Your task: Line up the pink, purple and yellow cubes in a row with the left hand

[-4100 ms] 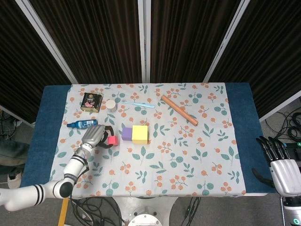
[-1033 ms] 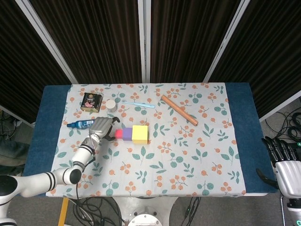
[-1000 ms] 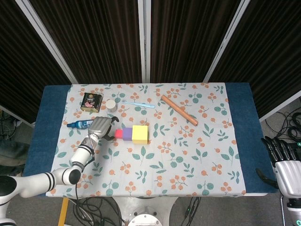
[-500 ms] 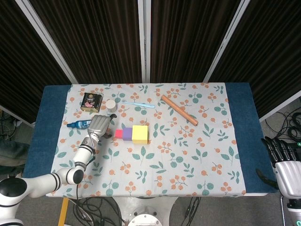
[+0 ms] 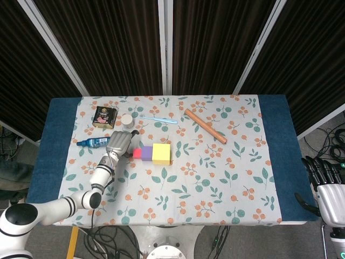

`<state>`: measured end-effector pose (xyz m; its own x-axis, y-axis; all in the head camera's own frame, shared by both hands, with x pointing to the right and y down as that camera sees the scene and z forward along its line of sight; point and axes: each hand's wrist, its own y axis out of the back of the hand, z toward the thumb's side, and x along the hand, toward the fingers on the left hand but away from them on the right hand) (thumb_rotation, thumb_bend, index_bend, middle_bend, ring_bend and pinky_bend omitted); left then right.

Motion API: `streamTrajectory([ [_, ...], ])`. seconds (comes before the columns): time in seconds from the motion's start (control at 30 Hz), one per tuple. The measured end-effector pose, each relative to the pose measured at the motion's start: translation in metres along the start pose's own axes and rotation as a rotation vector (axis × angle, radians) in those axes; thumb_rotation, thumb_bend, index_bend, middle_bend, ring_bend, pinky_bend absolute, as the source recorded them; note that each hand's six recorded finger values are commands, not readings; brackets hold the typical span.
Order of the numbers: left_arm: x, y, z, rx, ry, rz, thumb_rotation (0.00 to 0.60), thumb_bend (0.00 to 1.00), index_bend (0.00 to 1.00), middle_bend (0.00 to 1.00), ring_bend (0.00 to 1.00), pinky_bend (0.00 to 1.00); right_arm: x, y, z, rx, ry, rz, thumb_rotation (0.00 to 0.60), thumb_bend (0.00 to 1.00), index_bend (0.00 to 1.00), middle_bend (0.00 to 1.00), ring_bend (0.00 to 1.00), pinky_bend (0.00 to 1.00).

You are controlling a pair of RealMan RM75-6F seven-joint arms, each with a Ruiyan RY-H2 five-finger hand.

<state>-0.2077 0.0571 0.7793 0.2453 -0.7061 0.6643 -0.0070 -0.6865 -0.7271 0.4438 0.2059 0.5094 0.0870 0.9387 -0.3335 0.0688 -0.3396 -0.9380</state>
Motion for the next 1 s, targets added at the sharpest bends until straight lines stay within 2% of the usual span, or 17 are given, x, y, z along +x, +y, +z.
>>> streamTrajectory([
  [0.33,-0.002,0.003,-0.011,-0.009,0.029,0.008,0.600,0.22,0.26,0.84,0.89,0.98,0.000,0.000,0.000,-0.001,-0.001,-0.001,0.600,0.16,0.00,0.04,0.00,0.07],
  [0.4,-0.005,0.007,-0.018,-0.022,0.040,0.015,0.600,0.21,0.26,0.80,0.85,0.97,0.000,0.001,0.000,-0.001,0.001,-0.002,0.600,0.16,0.00,0.04,0.00,0.07],
  [0.5,-0.014,0.018,-0.030,-0.057,0.058,0.038,0.600,0.21,0.25,0.71,0.72,0.92,-0.002,0.000,-0.001,-0.002,0.001,0.000,0.600,0.16,0.00,0.04,0.00,0.07],
  [0.57,-0.025,0.030,-0.041,-0.080,0.073,0.075,0.600,0.21,0.25,0.64,0.62,0.85,-0.002,0.000,-0.002,-0.003,0.001,0.003,0.600,0.16,0.00,0.04,0.00,0.07],
  [0.67,-0.047,0.052,-0.064,-0.094,0.102,0.164,0.600,0.20,0.25,0.54,0.47,0.63,-0.004,-0.003,-0.003,-0.014,0.005,0.014,0.600,0.16,0.00,0.03,0.00,0.07],
  [0.73,-0.068,0.068,-0.084,-0.094,0.125,0.242,0.600,0.19,0.25,0.43,0.34,0.43,-0.006,-0.005,-0.004,-0.023,0.009,0.025,0.600,0.16,0.00,0.02,0.00,0.07],
  [0.8,-0.090,0.080,-0.103,-0.091,0.142,0.307,0.600,0.17,0.25,0.33,0.24,0.29,-0.010,-0.009,-0.005,-0.034,0.015,0.042,0.600,0.17,0.00,0.01,0.00,0.07],
  [0.9,-0.127,0.088,-0.131,-0.090,0.159,0.385,0.600,0.16,0.25,0.26,0.19,0.22,-0.016,-0.018,-0.005,-0.049,0.027,0.073,0.600,0.21,0.00,0.00,0.00,0.07],
  [1.0,-0.162,0.085,-0.153,-0.070,0.173,0.422,0.600,0.16,0.25,0.25,0.18,0.21,-0.022,-0.027,-0.004,-0.067,0.043,0.098,0.600,0.22,0.00,0.00,0.00,0.06],
])
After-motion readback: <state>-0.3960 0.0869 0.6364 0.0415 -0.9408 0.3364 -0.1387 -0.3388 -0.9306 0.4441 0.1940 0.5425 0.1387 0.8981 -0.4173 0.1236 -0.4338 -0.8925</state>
